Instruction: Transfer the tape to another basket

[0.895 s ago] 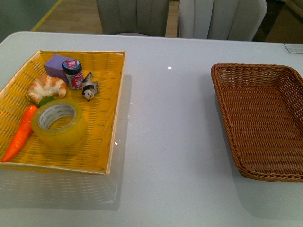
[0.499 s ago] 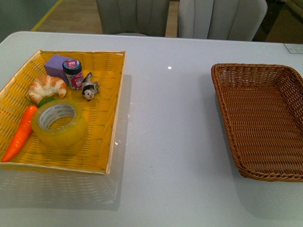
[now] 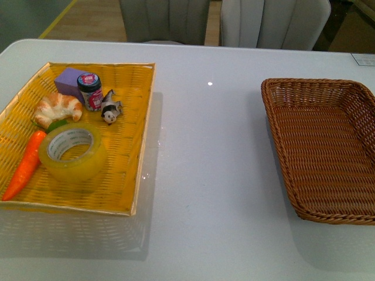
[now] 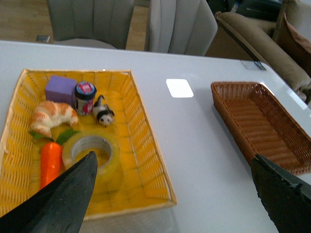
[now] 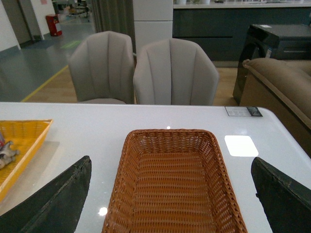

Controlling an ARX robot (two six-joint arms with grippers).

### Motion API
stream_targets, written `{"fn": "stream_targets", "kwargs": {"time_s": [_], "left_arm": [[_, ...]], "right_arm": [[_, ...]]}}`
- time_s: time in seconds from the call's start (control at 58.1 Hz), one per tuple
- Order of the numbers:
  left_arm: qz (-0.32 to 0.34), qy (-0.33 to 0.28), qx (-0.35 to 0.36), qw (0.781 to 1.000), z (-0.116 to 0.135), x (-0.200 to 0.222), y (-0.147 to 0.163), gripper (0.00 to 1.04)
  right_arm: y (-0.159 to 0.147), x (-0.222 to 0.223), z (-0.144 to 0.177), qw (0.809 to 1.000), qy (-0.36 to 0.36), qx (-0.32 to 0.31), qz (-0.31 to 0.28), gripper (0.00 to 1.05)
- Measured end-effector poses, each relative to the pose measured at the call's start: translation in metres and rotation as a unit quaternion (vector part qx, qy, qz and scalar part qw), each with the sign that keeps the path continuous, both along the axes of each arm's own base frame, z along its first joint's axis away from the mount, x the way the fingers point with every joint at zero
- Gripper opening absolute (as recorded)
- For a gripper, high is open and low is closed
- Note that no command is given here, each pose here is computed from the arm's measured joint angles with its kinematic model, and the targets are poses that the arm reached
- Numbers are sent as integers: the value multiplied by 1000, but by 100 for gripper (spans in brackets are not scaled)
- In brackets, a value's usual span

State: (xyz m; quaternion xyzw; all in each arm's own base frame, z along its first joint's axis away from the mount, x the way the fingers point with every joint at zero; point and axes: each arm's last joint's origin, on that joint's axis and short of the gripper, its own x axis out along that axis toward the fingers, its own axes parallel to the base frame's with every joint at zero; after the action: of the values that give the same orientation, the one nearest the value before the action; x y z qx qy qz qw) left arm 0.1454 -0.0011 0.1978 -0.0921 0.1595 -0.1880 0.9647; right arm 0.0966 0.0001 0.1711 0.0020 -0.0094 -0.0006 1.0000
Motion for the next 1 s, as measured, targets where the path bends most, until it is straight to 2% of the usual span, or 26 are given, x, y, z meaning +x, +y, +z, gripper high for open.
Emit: {"fn": "stream_targets", "kwargs": {"time_s": [0.086, 0.207, 0.379, 0.482, 0.637, 0.999], "left_arm": [[19, 16, -12, 1000, 6, 42, -3, 96], [60, 61, -6, 996, -10, 92, -11, 96], [107, 192, 29, 975, -72, 145, -26, 96], [125, 246, 44, 960, -97, 159, -30, 96], [157, 291, 62, 942, -125, 174, -31, 96], [213, 336, 30, 917, -153, 200, -22, 96]], "right_arm": [[0, 0, 0, 1000, 0, 0, 0, 96], [0, 0, 0, 1000, 0, 0, 1, 96], [0, 0, 0, 1000, 0, 0, 1, 96], [0, 0, 0, 1000, 0, 0, 1, 96], [0, 0, 0, 1000, 0, 0, 1, 96], [0, 0, 0, 1000, 0, 0, 2, 96]]}}
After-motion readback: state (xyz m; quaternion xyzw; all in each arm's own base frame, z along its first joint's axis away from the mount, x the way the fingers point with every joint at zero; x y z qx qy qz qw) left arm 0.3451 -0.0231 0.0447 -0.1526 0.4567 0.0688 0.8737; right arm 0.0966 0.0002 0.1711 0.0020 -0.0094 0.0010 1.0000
